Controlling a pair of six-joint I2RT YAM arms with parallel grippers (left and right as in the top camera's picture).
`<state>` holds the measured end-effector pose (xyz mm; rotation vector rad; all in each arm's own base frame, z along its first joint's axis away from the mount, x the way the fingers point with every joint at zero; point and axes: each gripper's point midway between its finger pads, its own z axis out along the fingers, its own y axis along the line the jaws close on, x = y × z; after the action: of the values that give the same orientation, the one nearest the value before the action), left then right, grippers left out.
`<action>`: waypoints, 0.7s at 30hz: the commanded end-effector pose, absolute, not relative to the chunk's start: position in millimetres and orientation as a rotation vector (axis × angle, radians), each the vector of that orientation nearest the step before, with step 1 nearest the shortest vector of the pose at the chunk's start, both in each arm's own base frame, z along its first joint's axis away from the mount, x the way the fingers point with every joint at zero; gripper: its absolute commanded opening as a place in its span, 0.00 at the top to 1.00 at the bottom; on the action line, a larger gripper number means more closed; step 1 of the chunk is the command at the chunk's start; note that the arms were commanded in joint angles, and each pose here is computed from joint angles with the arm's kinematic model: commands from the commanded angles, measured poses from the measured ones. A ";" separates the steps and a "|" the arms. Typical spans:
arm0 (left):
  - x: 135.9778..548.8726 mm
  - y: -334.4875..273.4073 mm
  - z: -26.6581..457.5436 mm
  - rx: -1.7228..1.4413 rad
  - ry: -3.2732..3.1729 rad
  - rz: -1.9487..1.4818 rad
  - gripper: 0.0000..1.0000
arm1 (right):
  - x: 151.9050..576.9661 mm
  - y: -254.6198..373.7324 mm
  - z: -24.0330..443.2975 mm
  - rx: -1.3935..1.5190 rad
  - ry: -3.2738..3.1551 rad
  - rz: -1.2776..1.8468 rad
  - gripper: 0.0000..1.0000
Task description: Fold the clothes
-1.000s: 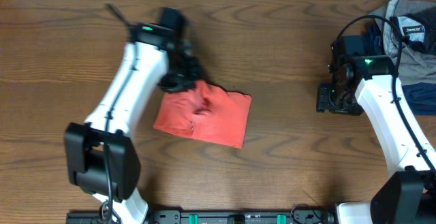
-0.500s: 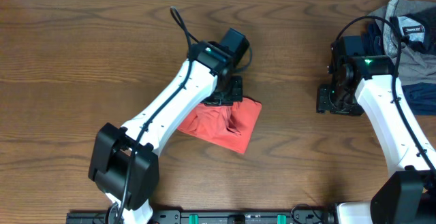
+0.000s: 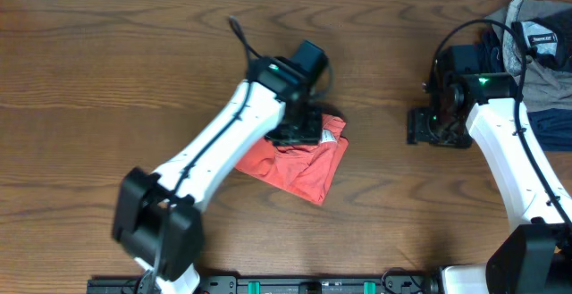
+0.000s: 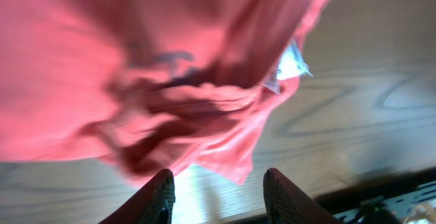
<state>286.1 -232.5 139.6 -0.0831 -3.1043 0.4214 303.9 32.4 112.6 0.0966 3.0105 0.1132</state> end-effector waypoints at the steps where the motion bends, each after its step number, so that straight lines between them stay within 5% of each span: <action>1: 309.9 -193.4 192.7 -0.001 -3.281 0.469 0.55 | 307.5 101.1 132.8 -0.284 2.867 0.663 0.35; 5: 332.2 -139.7 211.2 0.254 -3.379 0.410 0.55 | 316.6 162.0 167.3 -0.504 2.600 1.036 0.41; 10: 350.8 -96.6 199.3 0.455 -3.379 0.308 0.55 | 317.8 210.2 174.5 -0.622 2.506 1.129 0.41; 21: 361.4 -80.8 122.9 0.520 -3.193 0.175 0.45 | 287.8 290.3 95.3 -0.726 2.726 1.163 0.44</action>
<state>365.2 -81.6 143.7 0.5560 -3.2386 0.2393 297.9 284.8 118.3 -0.7798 2.6061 1.1640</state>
